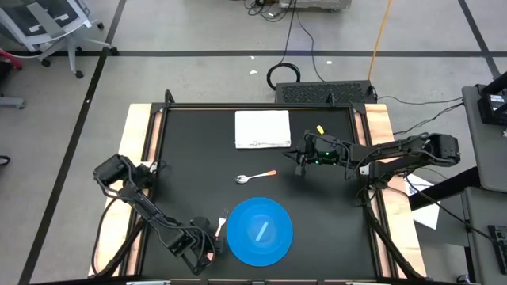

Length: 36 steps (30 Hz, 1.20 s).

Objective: Set table place
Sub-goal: Move the orange fork below the napkin to the left side of the blue plate, then put the orange spoon into the blue bowl

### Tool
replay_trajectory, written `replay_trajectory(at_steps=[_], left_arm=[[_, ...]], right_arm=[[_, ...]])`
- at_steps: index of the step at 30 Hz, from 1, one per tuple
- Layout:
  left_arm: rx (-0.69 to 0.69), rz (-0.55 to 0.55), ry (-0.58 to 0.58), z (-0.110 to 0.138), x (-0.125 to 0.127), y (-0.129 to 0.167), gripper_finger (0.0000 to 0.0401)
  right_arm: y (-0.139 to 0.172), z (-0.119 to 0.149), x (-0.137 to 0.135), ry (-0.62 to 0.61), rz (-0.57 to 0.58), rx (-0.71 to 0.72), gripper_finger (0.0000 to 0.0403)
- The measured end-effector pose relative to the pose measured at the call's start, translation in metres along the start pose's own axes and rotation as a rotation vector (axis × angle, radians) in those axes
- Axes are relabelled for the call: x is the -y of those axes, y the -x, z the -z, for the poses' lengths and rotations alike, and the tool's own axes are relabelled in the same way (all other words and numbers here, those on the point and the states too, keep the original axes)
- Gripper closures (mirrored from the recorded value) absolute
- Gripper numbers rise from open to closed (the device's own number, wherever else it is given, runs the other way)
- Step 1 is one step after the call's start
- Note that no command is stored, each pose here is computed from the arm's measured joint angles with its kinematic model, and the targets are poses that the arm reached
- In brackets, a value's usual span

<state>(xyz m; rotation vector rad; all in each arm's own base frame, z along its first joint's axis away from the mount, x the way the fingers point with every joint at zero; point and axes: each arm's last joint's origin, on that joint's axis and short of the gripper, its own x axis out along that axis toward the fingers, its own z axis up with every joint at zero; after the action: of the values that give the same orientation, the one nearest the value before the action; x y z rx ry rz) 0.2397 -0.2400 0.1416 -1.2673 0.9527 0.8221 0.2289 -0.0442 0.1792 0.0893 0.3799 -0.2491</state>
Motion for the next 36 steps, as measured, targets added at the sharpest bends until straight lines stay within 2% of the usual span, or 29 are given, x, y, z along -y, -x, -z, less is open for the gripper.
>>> replay_trajectory(at_steps=[9,18,30,36], left_arm=[[0.013,0.013,-0.018,0.000,0.000,0.000,0.0308],[-0.014,0.135,-0.020,0.005,0.011,0.000,0.0309],[-0.007,0.075,-0.052,0.003,0.005,0.001,0.0309],[0.019,0.024,-0.101,-0.006,0.001,0.021,0.0309]], right_arm=[[0.000,0.000,0.000,-0.001,0.000,0.000,0.0403],[0.000,0.000,0.000,-0.001,0.000,0.000,0.0403],[0.000,0.000,0.000,-0.001,0.000,0.000,0.0403],[0.000,0.000,0.000,-0.001,0.000,-0.001,0.0403]])
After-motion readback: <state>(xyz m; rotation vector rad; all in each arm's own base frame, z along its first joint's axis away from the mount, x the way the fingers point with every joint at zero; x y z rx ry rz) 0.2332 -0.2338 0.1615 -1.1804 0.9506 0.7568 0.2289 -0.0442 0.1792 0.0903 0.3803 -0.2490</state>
